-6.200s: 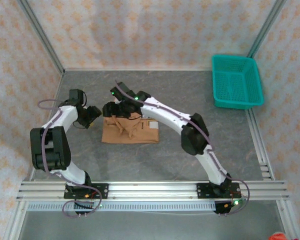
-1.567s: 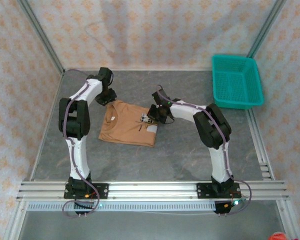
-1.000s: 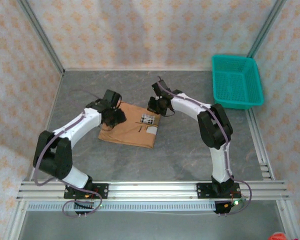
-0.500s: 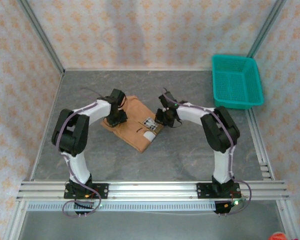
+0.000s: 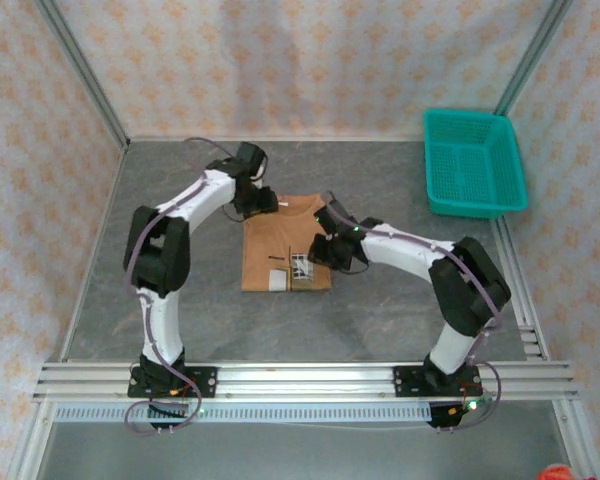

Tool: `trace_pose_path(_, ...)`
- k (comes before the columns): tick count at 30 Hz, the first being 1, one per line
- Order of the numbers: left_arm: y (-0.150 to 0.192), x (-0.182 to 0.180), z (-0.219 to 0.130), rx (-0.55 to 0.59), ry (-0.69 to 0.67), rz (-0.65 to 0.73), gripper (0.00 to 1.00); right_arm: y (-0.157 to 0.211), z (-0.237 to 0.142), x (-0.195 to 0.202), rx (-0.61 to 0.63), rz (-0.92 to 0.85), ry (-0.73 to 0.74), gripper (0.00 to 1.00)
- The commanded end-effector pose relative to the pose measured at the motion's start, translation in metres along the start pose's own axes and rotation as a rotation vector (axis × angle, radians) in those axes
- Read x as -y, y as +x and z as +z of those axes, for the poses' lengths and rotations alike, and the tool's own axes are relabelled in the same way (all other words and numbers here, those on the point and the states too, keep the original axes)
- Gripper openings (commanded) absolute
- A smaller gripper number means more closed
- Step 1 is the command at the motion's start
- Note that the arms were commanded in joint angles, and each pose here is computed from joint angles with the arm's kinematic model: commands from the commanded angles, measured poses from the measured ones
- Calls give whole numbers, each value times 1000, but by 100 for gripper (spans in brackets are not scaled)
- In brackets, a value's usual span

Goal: Fold the inside-out t-shirt

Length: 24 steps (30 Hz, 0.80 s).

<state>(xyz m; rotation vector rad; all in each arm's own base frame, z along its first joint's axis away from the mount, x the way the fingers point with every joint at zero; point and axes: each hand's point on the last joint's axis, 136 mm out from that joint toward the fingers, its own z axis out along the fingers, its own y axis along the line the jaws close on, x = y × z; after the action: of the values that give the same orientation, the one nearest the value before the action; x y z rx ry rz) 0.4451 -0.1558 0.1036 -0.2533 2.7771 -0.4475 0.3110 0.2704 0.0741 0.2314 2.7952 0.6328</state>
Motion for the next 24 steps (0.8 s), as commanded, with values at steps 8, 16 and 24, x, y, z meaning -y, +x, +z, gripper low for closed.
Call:
trace_pose_path(8, -17, -66, -37, 77, 139, -263, 58, -116, 14, 3, 121, -66, -13, 61)
trace_pose_path(16, -31, -67, 2, 43, 164, -238, 66, -147, 44, 19, 99, -17, 7, 63)
trace_pose_path(24, -28, -68, 44, -31, 193, -278, 56, -142, 70, 15, 45, 11, -43, 63)
